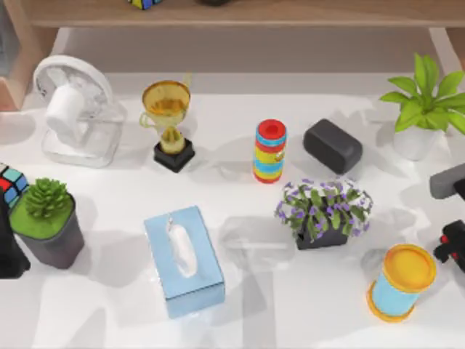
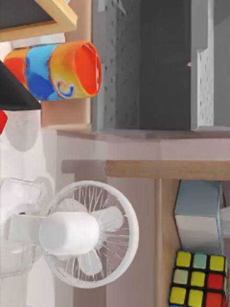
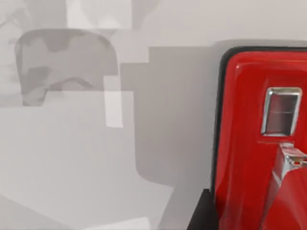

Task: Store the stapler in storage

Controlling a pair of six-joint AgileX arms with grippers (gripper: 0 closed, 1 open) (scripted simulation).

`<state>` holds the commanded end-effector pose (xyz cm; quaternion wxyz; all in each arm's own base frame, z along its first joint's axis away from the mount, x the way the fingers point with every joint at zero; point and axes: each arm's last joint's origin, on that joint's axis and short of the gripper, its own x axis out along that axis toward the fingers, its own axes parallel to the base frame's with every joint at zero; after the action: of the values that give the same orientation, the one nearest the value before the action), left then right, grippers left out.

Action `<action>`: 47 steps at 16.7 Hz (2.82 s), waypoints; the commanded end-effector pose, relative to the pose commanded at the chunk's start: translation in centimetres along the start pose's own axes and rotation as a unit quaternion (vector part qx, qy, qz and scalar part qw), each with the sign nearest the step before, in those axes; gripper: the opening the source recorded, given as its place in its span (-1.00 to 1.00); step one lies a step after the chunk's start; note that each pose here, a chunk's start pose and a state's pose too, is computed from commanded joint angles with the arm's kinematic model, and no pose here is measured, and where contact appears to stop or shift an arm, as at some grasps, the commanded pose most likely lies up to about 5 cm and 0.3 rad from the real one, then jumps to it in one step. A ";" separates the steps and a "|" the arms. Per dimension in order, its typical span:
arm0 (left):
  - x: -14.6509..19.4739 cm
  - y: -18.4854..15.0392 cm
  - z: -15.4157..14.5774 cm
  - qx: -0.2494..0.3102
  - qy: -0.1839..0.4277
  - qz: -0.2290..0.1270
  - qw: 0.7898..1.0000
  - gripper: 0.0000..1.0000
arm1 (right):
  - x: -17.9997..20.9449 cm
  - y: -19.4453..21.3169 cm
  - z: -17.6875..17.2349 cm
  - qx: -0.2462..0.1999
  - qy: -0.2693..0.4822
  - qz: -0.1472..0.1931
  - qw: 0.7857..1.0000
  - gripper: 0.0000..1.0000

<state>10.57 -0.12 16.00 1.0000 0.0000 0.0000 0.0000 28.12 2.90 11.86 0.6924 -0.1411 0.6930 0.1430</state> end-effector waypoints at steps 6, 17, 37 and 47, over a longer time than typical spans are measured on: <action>0.0 0.0 0.0 0.000 0.000 0.000 1.000 1.00 | 0.0 0.0 0.0 0.000 0.000 0.000 1.000 -1.00; 0.0 0.0 0.0 0.000 0.000 0.000 1.000 1.00 | -2.8 -0.7 0.0 0.013 -0.004 -0.008 1.000 -1.00; 0.0 0.0 0.0 0.000 0.000 0.000 1.000 1.00 | -18.4 -10.1 5.7 0.105 -0.205 -0.040 0.972 -1.00; 0.0 0.0 0.0 0.000 0.000 0.000 1.000 1.00 | -11.2 -24.9 8.3 0.203 -0.112 -0.038 0.972 -1.00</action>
<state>10.57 -0.12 16.00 1.0000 0.0000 0.0000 0.0000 45.55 -16.75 22.93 0.7849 -0.0068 0.6194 -0.0123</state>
